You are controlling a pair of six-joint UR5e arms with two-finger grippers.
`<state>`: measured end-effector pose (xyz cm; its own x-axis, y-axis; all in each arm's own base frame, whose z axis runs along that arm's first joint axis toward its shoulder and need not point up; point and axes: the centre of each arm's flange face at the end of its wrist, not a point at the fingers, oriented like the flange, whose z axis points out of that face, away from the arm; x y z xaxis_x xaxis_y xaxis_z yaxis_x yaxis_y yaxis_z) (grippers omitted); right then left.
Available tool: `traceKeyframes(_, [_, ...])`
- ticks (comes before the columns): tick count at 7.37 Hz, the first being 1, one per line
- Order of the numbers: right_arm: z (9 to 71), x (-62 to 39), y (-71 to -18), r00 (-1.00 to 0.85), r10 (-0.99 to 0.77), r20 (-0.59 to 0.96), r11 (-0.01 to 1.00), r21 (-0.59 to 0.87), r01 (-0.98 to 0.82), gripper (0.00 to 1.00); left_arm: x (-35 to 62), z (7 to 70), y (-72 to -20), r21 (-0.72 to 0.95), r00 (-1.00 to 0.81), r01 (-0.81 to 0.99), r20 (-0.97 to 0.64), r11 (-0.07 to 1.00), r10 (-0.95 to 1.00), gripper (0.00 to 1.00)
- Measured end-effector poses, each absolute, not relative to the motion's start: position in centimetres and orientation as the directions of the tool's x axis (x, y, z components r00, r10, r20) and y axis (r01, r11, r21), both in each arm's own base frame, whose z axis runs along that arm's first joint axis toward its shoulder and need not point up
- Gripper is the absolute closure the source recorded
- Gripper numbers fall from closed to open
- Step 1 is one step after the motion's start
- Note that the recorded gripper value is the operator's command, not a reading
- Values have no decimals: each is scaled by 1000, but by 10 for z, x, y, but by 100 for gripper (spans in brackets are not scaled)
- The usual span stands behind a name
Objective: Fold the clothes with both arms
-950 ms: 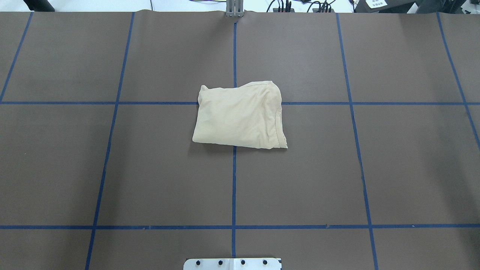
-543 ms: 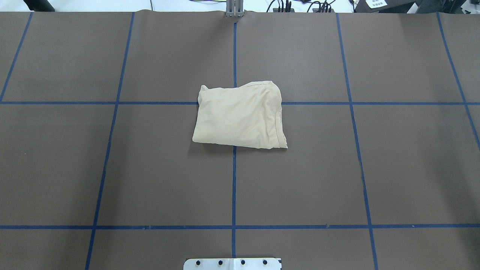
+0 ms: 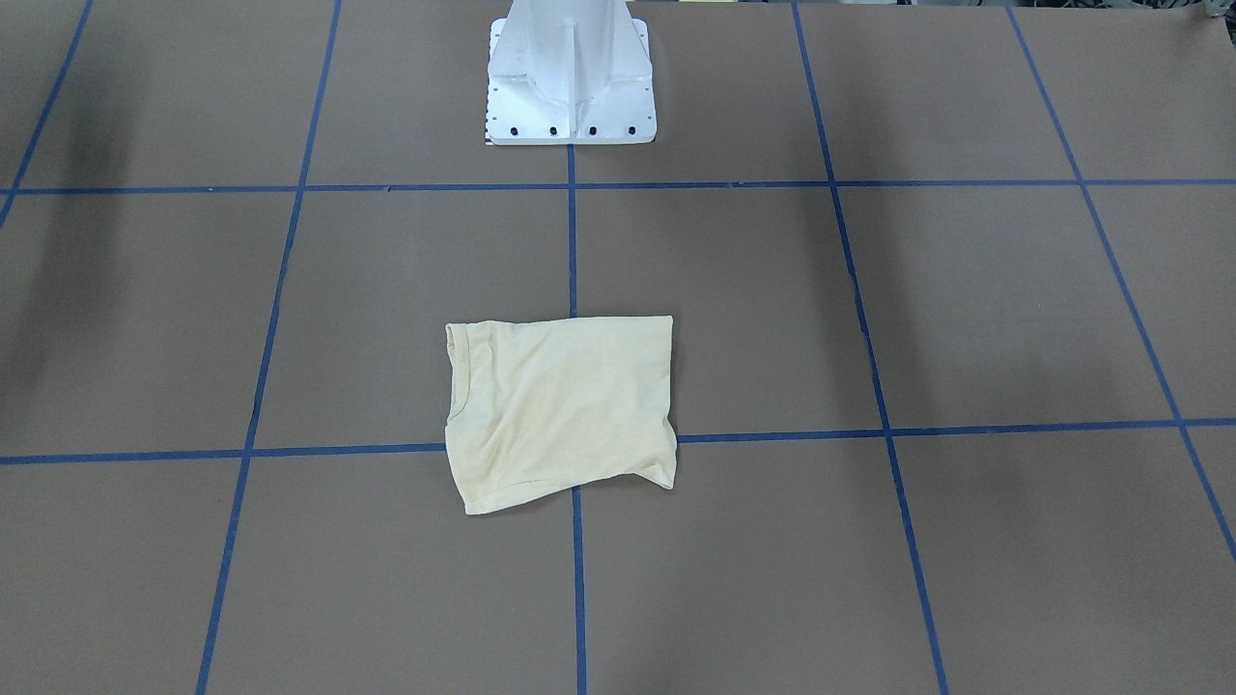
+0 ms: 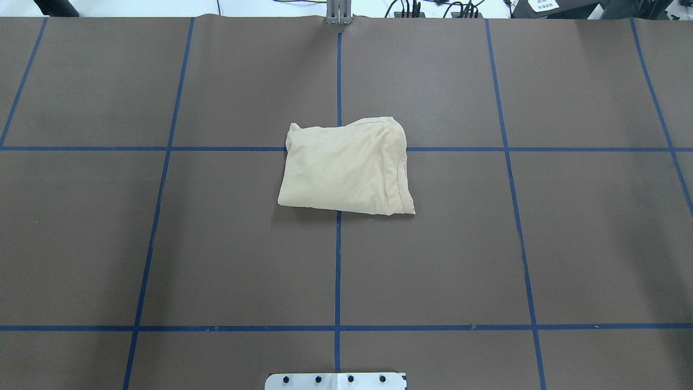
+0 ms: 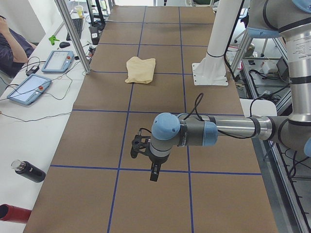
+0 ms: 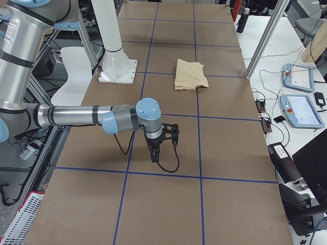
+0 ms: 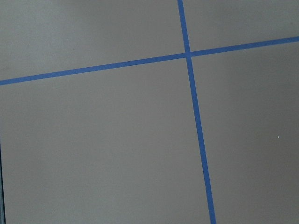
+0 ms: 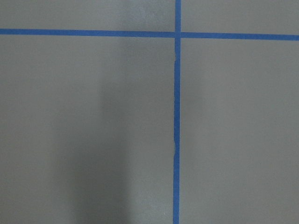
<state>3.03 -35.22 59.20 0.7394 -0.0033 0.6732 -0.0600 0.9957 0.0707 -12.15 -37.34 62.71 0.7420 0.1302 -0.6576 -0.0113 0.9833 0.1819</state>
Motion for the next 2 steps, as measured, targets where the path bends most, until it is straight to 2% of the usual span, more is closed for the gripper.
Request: traceKeyframes(2, [592, 30, -352, 740, -5, 673, 996, 71, -58, 0, -122, 626, -374, 185, 742, -12, -657, 983, 133, 0])
